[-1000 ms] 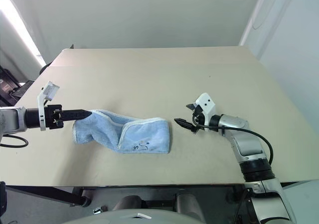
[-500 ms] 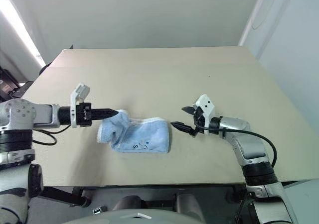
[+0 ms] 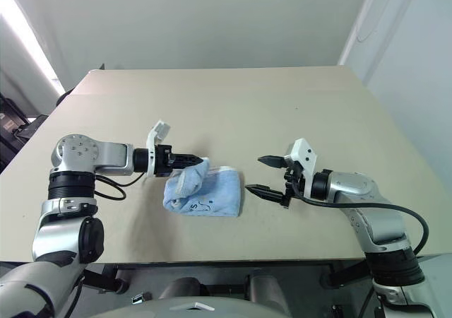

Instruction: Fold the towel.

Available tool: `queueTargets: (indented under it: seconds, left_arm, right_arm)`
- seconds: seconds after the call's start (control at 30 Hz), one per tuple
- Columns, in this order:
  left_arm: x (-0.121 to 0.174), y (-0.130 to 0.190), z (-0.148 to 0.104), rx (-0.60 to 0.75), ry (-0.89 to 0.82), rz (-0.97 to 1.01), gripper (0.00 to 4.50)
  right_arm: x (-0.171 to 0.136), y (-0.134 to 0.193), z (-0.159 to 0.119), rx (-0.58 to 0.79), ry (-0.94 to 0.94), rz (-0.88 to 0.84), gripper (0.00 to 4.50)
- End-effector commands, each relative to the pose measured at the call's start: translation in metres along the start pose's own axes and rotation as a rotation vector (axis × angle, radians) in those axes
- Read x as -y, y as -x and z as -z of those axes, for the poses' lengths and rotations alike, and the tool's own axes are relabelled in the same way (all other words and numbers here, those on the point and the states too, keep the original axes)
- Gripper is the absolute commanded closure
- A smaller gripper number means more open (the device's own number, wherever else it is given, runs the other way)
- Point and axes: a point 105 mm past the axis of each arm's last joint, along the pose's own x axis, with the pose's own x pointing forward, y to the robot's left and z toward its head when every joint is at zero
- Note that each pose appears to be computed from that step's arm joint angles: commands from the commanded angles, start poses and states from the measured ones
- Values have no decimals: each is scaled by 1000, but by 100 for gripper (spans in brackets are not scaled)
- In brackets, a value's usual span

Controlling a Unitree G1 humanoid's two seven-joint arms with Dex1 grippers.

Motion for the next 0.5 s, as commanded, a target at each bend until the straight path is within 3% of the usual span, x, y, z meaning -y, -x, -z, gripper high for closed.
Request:
queueTargets:
  seconds: [0.03, 0.33, 0.5]
  left_arm:
    - [11, -6, 2, -37, -56, -6, 447]
    - [11, -24, 7, -21, -90, -47, 447]
    - [20, -25, 17, -52, -148, 0, 307]
  right_arm:
    - [-1, 1, -10, 11, 52, 14, 0]
    - [4, 2, -6, -3, 53, 63, 0]
    - [7, 3, -4, -14, 55, 77, 0]
